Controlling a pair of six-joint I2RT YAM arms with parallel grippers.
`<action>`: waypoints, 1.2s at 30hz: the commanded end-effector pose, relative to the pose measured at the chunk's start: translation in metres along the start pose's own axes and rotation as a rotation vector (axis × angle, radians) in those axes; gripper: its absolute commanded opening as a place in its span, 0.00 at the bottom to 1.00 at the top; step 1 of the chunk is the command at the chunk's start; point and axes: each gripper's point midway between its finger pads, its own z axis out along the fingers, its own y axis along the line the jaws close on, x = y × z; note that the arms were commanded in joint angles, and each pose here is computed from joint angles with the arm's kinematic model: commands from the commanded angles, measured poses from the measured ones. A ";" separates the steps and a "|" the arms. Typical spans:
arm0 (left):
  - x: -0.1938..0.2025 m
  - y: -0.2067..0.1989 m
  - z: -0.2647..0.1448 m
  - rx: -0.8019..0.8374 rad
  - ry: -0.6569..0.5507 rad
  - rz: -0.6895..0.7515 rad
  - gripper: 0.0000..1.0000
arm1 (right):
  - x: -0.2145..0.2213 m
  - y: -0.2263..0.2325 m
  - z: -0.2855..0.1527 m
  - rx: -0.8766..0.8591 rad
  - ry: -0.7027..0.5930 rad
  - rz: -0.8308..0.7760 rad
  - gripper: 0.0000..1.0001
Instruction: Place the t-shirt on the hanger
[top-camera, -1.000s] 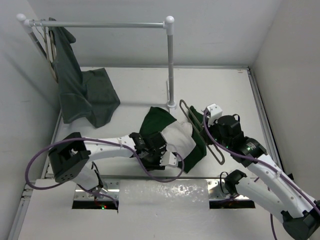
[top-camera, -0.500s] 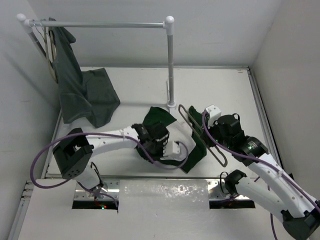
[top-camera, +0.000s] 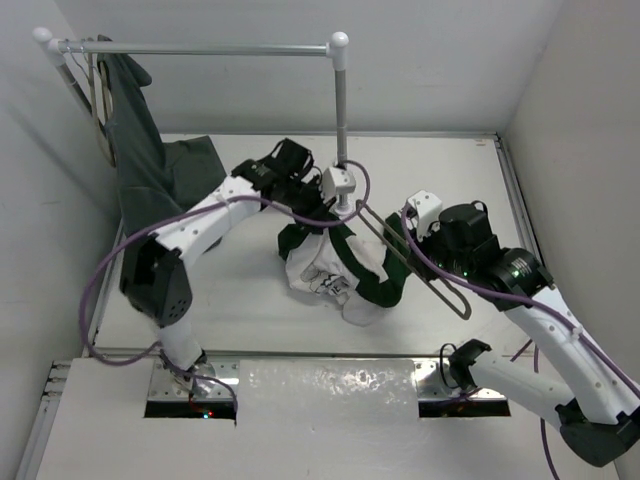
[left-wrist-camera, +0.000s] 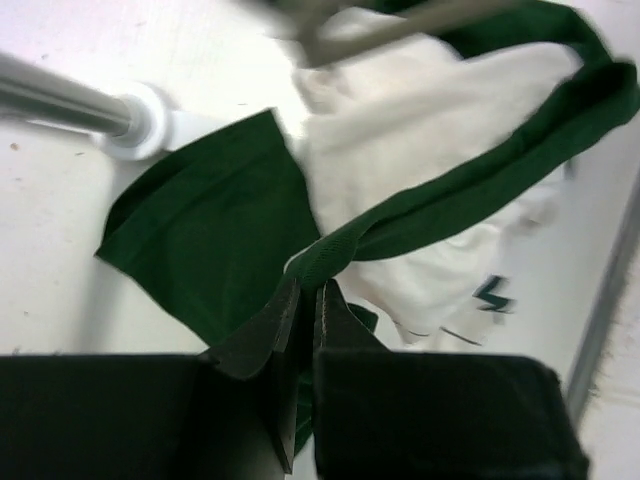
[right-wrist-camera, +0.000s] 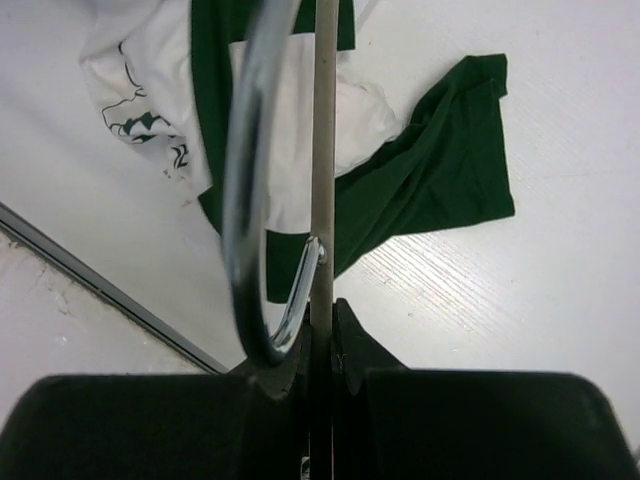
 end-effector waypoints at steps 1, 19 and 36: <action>0.030 0.029 0.015 0.084 0.075 -0.103 0.00 | -0.006 -0.005 0.000 0.016 0.017 -0.040 0.00; 0.043 0.043 0.015 0.050 0.006 -0.082 0.48 | 0.004 0.017 0.025 -0.088 -0.003 0.035 0.00; 0.078 0.030 0.046 0.004 0.181 0.019 0.21 | 0.000 0.012 0.023 -0.066 0.008 0.023 0.00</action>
